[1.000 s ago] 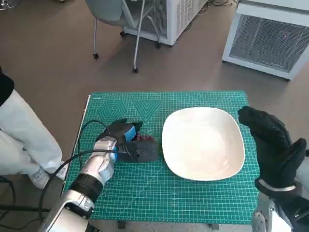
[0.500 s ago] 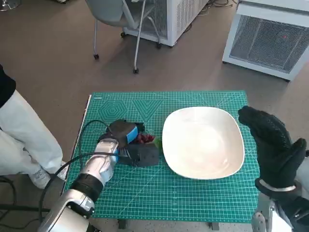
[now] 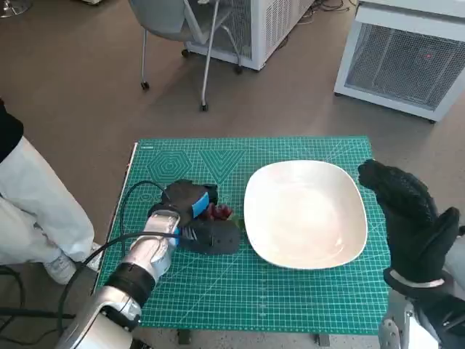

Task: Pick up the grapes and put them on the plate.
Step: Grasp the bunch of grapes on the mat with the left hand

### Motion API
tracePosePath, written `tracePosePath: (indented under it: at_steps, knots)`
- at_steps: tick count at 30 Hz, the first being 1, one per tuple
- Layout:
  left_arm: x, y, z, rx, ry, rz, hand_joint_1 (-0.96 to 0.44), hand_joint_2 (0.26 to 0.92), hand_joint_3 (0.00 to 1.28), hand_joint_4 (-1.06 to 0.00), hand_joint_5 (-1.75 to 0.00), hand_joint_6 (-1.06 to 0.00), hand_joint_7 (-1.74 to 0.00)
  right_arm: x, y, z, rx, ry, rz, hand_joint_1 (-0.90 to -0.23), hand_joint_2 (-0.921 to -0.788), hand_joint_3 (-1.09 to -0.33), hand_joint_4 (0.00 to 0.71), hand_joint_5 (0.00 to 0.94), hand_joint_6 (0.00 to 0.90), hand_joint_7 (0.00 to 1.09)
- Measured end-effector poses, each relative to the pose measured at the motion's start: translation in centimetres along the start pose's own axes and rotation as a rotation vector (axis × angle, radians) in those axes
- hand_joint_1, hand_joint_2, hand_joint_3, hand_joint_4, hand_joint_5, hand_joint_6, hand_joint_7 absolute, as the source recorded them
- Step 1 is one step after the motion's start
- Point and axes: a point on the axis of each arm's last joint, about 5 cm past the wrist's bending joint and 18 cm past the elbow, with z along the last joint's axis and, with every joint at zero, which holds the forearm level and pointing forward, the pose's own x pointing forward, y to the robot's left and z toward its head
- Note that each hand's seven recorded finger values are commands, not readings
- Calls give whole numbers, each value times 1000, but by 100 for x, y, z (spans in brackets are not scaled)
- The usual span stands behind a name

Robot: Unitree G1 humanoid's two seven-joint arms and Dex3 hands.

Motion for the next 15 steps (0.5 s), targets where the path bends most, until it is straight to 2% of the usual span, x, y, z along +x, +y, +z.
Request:
tracePosePath:
  at_steps: [15]
  knots:
    - [-5,15,-4,-2,1,-13,6,921,219,-460,-1580,-560,-1056,7,-2,-4,1,0,-1,-475,-921,-542,637,1,324,644]
